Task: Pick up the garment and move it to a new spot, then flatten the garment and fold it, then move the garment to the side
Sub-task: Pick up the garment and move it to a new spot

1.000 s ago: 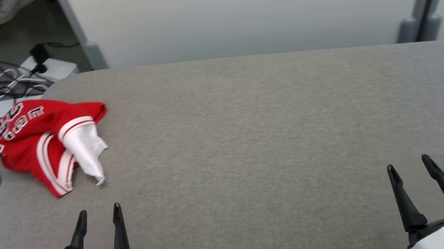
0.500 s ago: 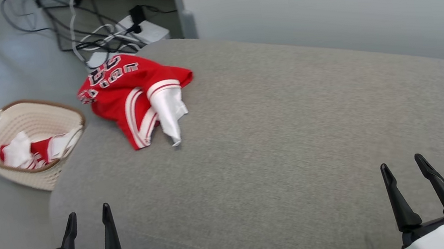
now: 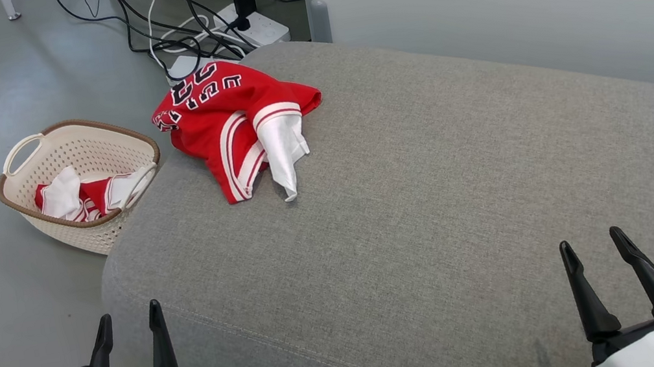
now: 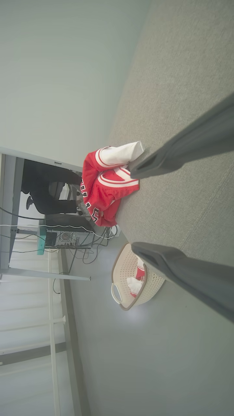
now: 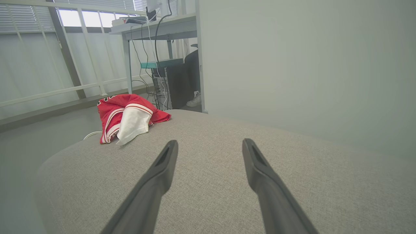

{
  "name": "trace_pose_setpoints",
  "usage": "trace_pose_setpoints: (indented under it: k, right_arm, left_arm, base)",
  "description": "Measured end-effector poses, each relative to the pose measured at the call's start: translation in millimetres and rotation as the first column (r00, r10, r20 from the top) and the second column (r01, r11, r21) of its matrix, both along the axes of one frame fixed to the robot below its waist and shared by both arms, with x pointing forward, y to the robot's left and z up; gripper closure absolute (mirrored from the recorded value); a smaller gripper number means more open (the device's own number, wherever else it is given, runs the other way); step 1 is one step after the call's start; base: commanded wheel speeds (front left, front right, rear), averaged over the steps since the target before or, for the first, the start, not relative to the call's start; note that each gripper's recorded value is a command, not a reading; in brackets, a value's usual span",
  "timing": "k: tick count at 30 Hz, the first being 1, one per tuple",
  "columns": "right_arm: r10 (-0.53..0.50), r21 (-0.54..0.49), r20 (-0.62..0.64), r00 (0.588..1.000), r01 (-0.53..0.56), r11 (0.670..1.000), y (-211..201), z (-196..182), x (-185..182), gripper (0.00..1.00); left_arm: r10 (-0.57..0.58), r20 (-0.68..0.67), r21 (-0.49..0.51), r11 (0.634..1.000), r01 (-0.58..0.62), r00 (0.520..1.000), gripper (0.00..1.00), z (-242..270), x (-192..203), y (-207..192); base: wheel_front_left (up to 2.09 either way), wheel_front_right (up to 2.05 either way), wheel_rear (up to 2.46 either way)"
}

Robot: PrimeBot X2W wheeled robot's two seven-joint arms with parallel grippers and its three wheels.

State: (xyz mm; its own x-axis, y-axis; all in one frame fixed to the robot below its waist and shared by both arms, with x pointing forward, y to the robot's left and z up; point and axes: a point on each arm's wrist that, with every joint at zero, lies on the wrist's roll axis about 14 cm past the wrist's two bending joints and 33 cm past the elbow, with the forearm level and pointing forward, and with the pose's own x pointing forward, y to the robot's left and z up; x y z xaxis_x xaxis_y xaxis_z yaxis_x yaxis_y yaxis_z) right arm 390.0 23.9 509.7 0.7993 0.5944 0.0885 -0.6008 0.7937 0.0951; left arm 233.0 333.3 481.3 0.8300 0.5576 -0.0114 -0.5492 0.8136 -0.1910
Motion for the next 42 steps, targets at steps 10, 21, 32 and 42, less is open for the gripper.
trace_pose_setpoints:
  k: [10,21,32,42]
  right_arm:
    - [-0.014,0.007,-0.014,1.000,0.015,1.000,-4.8,-3.3,1.8,0.00]
    - [-0.079,0.022,-0.003,0.997,0.079,0.997,-23.9,-1.6,17.7,0.00]
    - [-0.249,0.030,-0.028,0.968,0.250,0.968,-83.3,-17.3,46.6,0.00]
    - [-0.340,0.009,-0.092,0.936,0.342,0.940,-118.2,-51.8,73.3,0.00]
  left_arm:
    - [-0.027,-0.009,0.022,0.999,0.027,1.000,0.00,6.6,13.1,1.9]
    - [-0.199,0.209,0.341,0.933,0.119,0.958,0.00,174.5,120.0,29.7]
    - [-0.312,-0.173,0.016,0.948,0.319,0.934,0.00,111.1,256.2,43.1]
    - [-0.402,-0.401,-0.304,0.906,0.295,0.823,0.00,-16.2,308.4,25.8]
  base:
    - [0.00,0.00,0.00]
    - [0.00,0.00,0.00]
    - [0.00,0.00,0.00]
    - [0.00,0.00,0.00]
